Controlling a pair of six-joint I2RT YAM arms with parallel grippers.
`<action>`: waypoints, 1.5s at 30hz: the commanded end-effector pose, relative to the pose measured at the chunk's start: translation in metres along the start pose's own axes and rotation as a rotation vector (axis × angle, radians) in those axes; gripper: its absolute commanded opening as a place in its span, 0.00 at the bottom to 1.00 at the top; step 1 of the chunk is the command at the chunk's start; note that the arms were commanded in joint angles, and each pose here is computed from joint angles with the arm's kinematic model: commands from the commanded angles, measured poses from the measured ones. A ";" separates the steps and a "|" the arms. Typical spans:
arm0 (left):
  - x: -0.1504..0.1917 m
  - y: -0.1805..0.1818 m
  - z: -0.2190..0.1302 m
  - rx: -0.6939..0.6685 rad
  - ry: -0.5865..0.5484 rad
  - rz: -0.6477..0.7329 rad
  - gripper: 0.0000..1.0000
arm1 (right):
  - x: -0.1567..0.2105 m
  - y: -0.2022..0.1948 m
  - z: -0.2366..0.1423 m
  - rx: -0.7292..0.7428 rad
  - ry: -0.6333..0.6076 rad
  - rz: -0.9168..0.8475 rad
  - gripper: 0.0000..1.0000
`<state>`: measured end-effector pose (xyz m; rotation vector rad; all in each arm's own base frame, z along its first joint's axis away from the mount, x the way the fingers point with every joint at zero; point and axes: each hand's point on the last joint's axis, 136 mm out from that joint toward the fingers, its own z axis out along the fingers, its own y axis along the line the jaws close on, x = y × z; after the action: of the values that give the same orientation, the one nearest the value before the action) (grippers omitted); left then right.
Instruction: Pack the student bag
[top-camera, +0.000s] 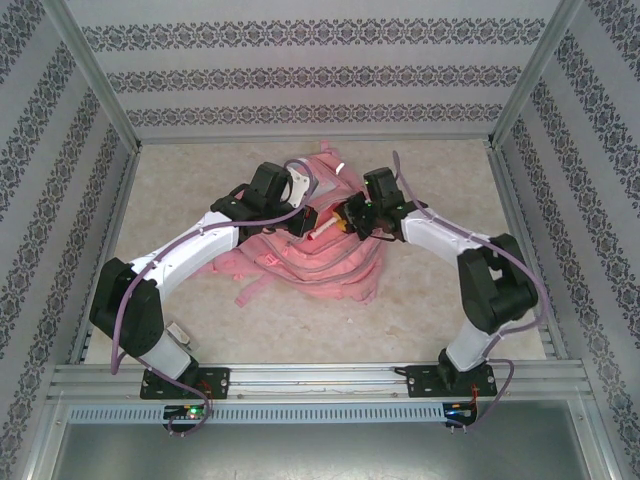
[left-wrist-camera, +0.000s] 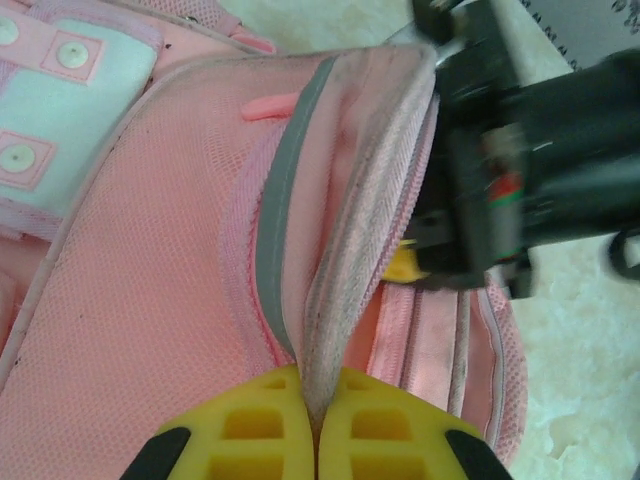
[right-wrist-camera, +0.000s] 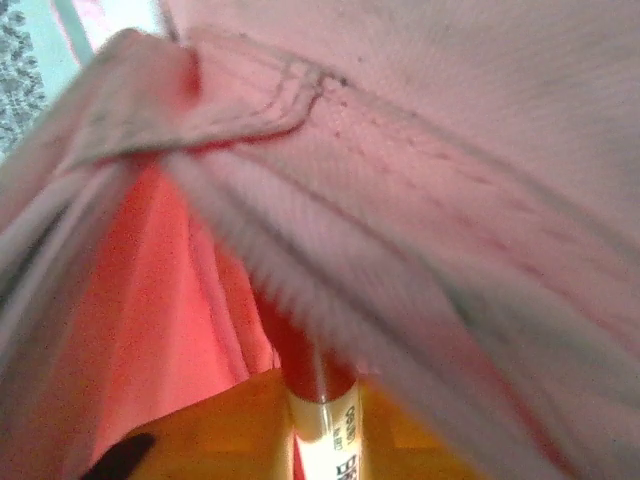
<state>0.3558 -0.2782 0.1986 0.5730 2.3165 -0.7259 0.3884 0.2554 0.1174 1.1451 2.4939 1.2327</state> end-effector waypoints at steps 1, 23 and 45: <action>-0.063 -0.023 -0.024 0.074 -0.229 0.052 0.00 | 0.000 0.031 0.007 -0.080 -0.035 -0.012 0.42; -0.006 0.006 0.062 0.111 -0.103 0.046 0.00 | -0.077 -0.131 -0.186 0.353 -0.183 -0.284 0.61; -0.007 0.127 0.028 -0.326 -0.075 -0.011 0.00 | 0.023 0.058 -0.013 -0.182 0.394 -0.877 0.54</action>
<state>0.4365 -0.2305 0.1683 0.4174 2.2139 -0.4922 0.4000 0.2675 0.1497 -0.1540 2.6432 1.3243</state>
